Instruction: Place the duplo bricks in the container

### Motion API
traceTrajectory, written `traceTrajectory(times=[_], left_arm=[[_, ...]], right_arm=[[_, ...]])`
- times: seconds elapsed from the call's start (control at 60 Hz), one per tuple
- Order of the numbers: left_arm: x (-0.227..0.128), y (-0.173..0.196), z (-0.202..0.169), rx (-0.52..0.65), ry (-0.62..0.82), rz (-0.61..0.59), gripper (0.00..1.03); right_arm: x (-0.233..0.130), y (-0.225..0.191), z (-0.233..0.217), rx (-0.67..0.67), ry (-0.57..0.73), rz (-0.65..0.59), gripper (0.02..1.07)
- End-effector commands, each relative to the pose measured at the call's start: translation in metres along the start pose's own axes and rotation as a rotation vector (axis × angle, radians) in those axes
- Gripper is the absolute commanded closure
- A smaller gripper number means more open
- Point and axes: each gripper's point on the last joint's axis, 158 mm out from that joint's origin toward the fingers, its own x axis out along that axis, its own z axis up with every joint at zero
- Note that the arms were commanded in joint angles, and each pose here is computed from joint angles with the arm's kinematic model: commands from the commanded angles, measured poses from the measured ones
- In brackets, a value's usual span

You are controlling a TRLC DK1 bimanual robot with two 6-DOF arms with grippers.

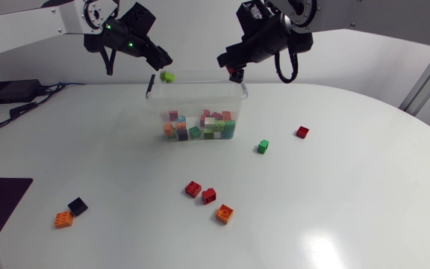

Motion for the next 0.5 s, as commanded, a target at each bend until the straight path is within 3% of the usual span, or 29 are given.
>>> traceTrajectory(times=[0.0, 0.2, 0.483], left_arm=[[-0.015, 0.005, 0.016, -0.026, -0.018, 0.017, 0.03], [-0.060, -0.004, 0.030, -0.026, -0.026, 0.020, 0.04], [-0.114, -0.029, 0.017, 0.004, -0.022, 0.018, 0.04]], right_arm=[[0.007, 0.003, 0.016, -0.007, -0.036, 0.006, 0.72], [0.021, 0.001, 0.031, -0.018, -0.064, 0.002, 0.71], [0.053, -0.003, 0.046, -0.020, -0.097, 0.006, 0.70]])
